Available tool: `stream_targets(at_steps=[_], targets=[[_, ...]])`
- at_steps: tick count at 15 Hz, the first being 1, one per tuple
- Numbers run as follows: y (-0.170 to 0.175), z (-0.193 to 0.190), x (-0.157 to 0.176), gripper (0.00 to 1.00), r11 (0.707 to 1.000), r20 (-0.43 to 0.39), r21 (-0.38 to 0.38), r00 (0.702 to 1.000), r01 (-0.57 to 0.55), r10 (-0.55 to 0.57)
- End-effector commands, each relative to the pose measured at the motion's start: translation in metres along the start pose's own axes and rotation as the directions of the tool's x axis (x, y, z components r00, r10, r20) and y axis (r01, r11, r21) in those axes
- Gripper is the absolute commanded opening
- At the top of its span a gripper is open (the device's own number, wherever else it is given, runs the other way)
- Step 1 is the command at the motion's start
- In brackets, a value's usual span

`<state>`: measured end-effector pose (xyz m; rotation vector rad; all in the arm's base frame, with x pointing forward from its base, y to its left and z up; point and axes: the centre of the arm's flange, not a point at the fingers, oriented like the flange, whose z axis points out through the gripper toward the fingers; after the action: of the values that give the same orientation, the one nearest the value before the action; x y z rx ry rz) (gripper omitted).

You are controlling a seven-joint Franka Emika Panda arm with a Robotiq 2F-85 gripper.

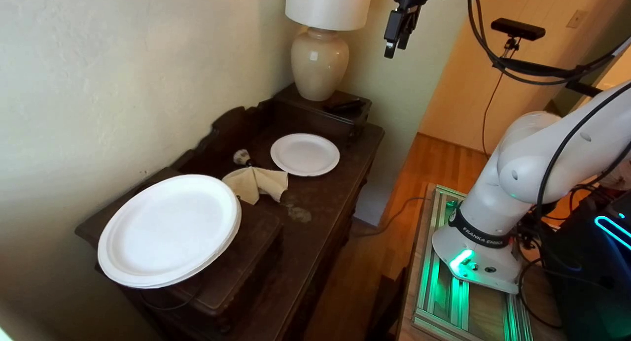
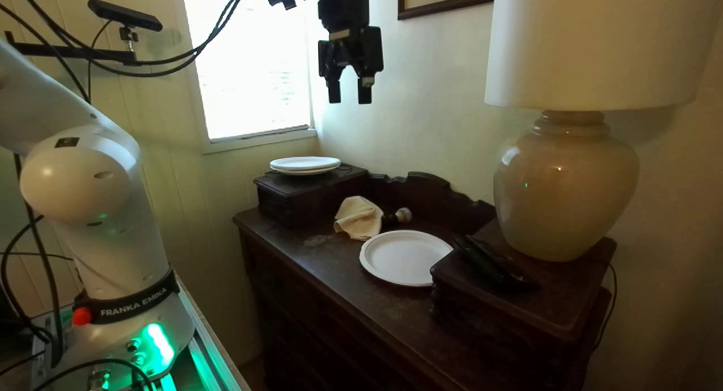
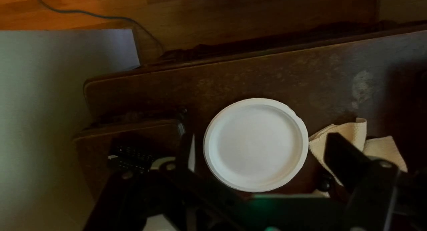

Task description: Put the plates that are on the right on the ones to the left

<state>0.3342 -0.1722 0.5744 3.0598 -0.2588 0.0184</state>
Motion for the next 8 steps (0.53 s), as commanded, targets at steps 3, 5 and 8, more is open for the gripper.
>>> stream_targets(at_steps=[3, 5, 8], targets=[[-0.009, 0.019, 0.041, 1.0, 0.999, -0.013, -0.051, 1.0, 0.007, -0.007], [-0.007, 0.03, 0.063, 1.0, 0.998, -0.039, -0.061, 0.999, 0.013, -0.016], [-0.009, 0.055, 0.091, 1.0, 0.998, -0.006, -0.041, 0.999, 0.042, -0.043]])
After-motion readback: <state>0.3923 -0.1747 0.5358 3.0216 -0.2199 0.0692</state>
